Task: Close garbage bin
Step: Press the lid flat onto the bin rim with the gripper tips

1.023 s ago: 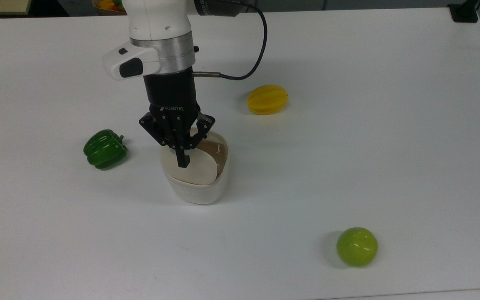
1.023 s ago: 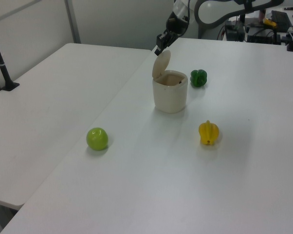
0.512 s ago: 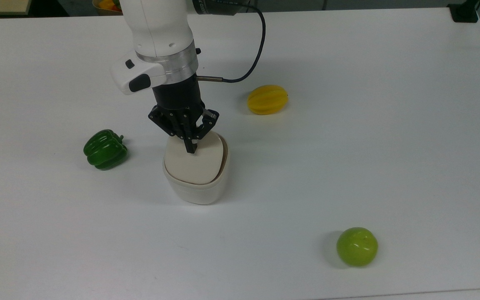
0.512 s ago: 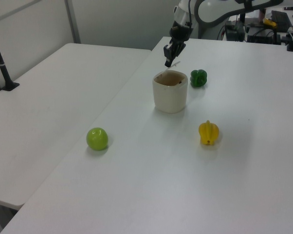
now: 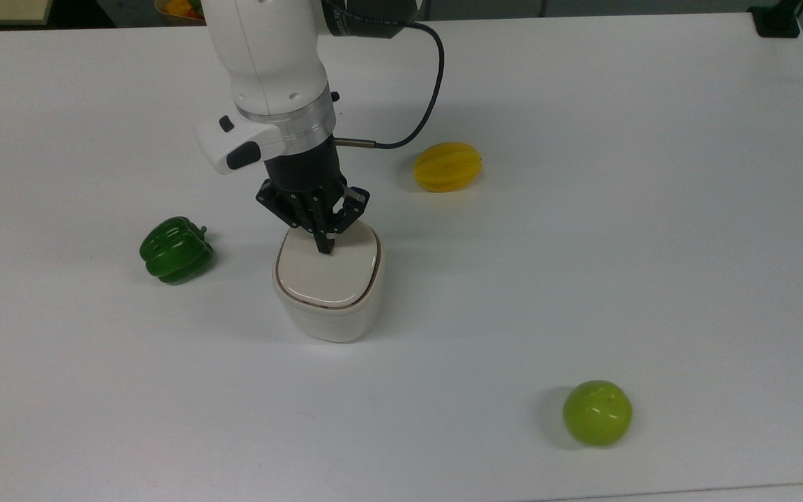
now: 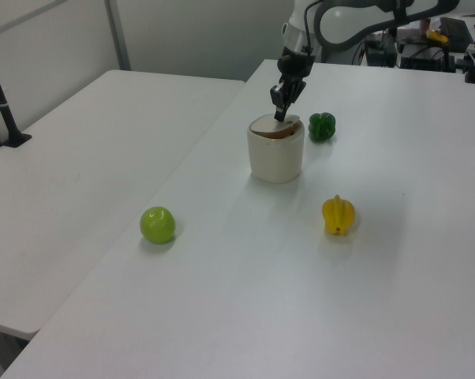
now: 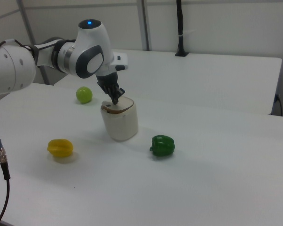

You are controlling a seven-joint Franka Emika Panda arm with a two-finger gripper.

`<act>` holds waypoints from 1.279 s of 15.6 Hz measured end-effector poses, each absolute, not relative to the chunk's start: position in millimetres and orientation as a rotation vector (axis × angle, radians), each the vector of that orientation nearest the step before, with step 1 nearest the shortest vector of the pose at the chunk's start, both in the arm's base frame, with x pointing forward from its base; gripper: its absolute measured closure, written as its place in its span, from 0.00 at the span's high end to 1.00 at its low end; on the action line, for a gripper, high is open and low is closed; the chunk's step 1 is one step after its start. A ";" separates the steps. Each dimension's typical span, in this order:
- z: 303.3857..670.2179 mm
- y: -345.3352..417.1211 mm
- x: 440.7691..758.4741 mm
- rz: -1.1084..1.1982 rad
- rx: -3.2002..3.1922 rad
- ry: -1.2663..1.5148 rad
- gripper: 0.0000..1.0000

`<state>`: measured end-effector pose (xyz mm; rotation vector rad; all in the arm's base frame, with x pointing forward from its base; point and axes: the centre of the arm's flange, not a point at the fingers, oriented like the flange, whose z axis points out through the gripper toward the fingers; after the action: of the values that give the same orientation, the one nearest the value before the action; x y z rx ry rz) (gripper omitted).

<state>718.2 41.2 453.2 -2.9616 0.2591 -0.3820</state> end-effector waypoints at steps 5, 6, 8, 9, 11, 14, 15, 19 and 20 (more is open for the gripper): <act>441.7 41.0 717.0 -0.343 -2.970 0.258 0.01; 442.3 41.1 716.1 -0.327 -2.973 0.253 0.01; 443.2 41.1 714.7 -0.306 -2.977 0.249 0.01; 443.2 41.0 714.6 -0.303 -2.977 0.248 0.01; 443.2 41.0 714.5 -0.302 -2.978 0.247 0.01; 442.0 41.3 714.6 -0.299 -2.978 0.246 0.01; 440.5 41.8 714.8 -0.296 -2.979 0.245 0.01; 440.4 44.7 716.1 -0.307 -2.991 0.230 0.01; 440.3 45.0 716.3 -0.311 -2.993 0.227 0.01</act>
<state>716.3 45.0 440.3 -2.9931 0.2272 -0.3112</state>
